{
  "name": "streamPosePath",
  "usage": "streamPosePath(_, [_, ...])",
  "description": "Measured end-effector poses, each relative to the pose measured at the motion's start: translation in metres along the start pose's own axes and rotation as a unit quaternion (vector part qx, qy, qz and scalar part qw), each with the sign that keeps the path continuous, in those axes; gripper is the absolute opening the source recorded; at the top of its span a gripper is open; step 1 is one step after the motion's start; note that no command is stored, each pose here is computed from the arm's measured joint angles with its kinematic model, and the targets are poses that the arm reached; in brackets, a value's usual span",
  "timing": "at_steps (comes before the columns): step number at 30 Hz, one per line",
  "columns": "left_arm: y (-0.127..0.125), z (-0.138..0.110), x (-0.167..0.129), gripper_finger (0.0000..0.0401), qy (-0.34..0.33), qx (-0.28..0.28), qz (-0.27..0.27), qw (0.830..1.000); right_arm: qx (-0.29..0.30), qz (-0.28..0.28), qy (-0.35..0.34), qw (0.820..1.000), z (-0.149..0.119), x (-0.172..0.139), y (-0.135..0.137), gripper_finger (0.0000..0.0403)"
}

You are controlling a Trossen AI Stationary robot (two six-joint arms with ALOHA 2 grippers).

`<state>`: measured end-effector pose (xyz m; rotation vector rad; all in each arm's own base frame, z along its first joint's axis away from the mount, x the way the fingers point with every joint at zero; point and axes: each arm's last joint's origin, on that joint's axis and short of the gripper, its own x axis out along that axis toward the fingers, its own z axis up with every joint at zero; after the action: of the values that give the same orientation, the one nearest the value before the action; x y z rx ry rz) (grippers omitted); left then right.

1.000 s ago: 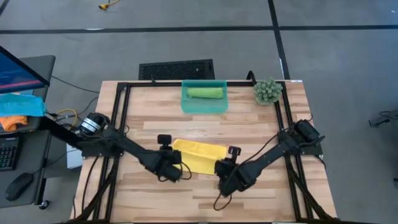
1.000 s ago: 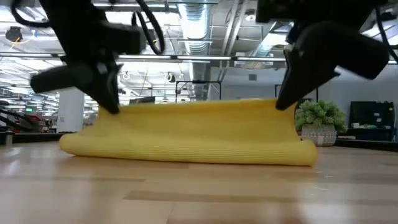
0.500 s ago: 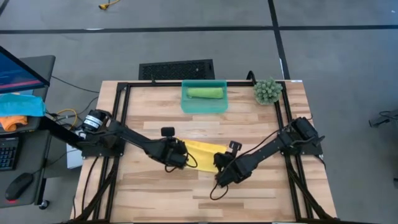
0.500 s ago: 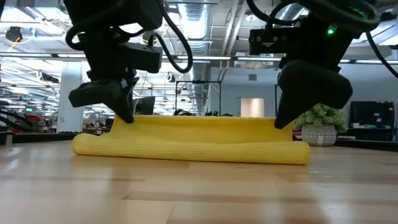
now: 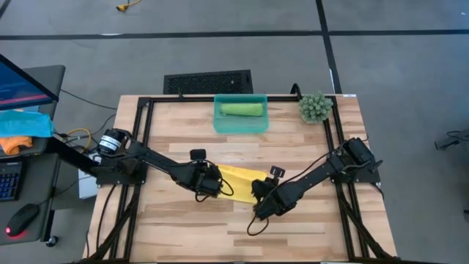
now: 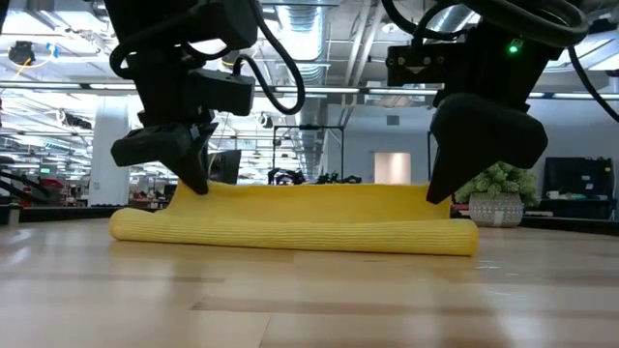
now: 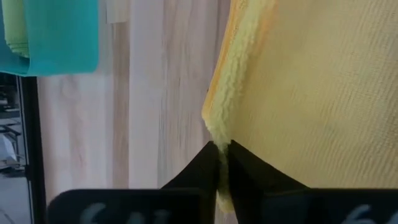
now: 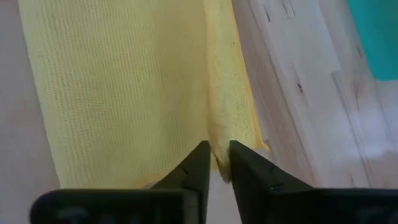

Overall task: Roll microfiber towels into tight, uniform cylinder then place into a basket
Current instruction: Fold the yellow towel

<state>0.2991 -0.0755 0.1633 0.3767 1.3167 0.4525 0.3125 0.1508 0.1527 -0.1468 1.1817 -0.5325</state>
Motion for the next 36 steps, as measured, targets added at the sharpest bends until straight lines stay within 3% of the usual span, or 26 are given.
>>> streamPosePath(10, [0.001,0.003,0.000,0.0126,-0.019,0.014,0.024,0.999,0.019,0.001,0.008,1.000,0.003,0.003,-0.004,0.0144])
streamPosePath(16, [-0.001,0.003,-0.001,0.0165,-0.012,0.013,-0.007,1.000,0.013,0.008,0.027,1.000,0.001,0.003,-0.004,0.0165])
streamPosePath(21, [-0.004,0.003,-0.003,0.0174,-0.007,0.003,-0.029,1.000,0.008,-0.024,0.058,0.998,0.001,-0.008,-0.010,0.0165])
streamPosePath(27, [-0.011,0.004,-0.006,0.0173,-0.020,-0.014,-0.053,0.998,-0.032,-0.108,0.083,0.990,-0.002,-0.032,-0.024,0.0143])
streamPosePath(33, [-0.018,0.021,-0.009,0.0173,-0.086,-0.012,-0.135,0.987,-0.063,-0.190,0.110,0.974,-0.004,-0.039,-0.043,0.0117])
streamPosePath(36, [-0.016,0.028,-0.008,0.0173,-0.115,-0.003,-0.138,0.984,-0.055,-0.205,0.102,0.972,-0.001,-0.035,-0.048,0.0110])
